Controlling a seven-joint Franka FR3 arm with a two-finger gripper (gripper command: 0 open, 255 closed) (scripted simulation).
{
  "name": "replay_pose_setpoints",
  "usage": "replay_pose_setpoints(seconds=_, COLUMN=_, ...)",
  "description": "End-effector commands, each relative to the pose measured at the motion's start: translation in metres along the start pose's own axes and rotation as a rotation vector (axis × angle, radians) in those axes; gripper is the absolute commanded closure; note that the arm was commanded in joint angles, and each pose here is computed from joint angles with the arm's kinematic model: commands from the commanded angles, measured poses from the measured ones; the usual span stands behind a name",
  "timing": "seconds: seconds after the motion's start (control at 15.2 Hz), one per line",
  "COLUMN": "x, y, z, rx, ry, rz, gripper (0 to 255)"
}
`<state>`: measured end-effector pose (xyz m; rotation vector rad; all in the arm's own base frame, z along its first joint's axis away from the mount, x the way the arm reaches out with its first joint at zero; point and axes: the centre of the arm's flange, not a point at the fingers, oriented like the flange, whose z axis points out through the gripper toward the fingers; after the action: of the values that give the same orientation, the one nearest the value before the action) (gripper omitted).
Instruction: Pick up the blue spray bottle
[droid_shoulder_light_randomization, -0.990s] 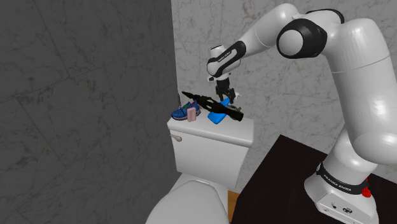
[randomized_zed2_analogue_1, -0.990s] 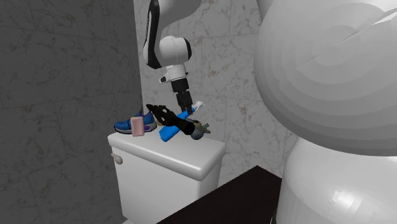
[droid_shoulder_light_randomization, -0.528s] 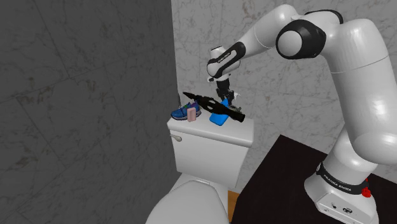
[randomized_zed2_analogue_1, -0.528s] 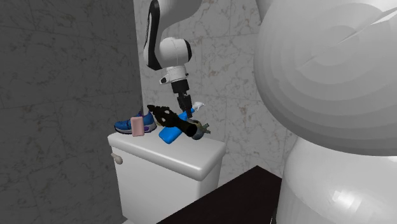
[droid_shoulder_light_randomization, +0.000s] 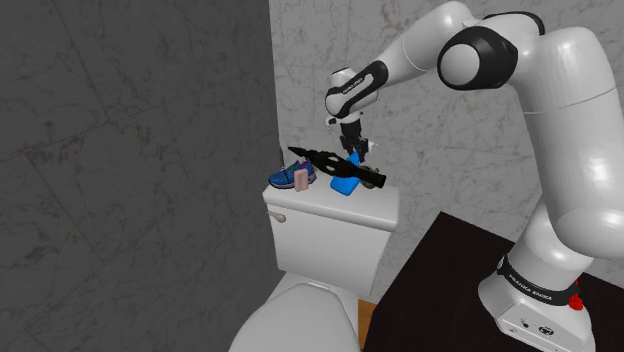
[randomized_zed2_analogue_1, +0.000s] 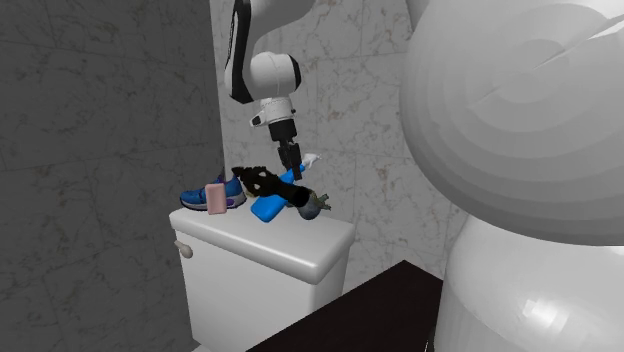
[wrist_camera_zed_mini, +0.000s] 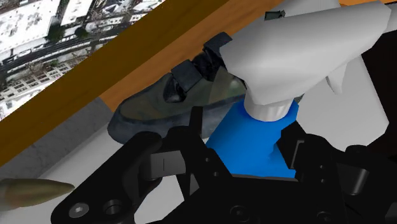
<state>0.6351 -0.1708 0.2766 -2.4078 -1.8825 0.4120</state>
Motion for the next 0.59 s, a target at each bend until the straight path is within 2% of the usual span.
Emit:
replay_pose_setpoints(seconds=0.0, x=-0.002, y=-0.001, z=-0.011, rx=-0.001, ry=0.0, rz=0.0, gripper=255)
replay_pose_setpoints(seconds=0.53, x=-0.01, y=-0.01, z=-0.051, rx=-0.001, ry=0.0, rz=0.0, gripper=255)
